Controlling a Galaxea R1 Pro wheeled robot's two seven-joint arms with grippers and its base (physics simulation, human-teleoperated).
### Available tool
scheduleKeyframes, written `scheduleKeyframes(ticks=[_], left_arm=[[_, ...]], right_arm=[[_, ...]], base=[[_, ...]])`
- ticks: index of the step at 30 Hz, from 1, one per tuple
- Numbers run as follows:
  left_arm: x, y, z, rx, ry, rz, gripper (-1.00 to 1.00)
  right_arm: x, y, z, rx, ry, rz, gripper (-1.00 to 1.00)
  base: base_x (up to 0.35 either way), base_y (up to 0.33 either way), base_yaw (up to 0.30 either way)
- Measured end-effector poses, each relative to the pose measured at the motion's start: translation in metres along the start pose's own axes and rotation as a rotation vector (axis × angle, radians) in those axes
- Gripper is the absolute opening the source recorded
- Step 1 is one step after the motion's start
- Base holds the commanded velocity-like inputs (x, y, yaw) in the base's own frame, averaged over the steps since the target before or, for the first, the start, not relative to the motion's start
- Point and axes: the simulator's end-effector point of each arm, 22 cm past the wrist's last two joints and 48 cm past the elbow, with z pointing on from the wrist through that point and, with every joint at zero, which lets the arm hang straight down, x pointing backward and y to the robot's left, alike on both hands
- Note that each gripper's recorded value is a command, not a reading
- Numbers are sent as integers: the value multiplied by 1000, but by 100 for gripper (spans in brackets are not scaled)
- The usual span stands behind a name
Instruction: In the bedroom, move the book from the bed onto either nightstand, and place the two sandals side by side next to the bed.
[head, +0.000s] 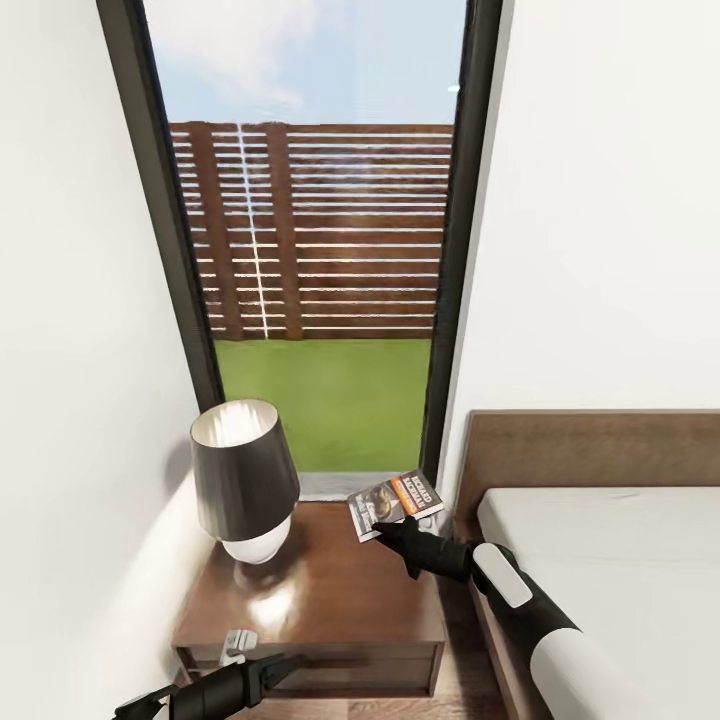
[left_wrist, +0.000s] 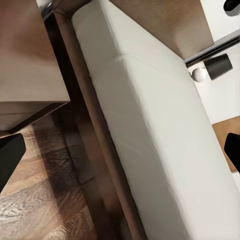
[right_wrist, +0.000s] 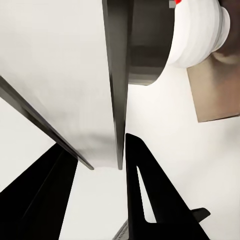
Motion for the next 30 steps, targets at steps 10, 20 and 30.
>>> scheduleKeyframes(ticks=[10,20,30], left_arm=[[0,0,0,0,0,0,100],[-1,-2,-1,13,-3,-1,100],[-23,-66,-31,343,-46,-54,100]], right_arm=[[0,0,0,0,0,-1,-100],[0,0,0,-1,-1,0,-100],[0,0,0,0,-1,0,-100]], base=[[216,59,0],[41,7,0],[0,0,0]])
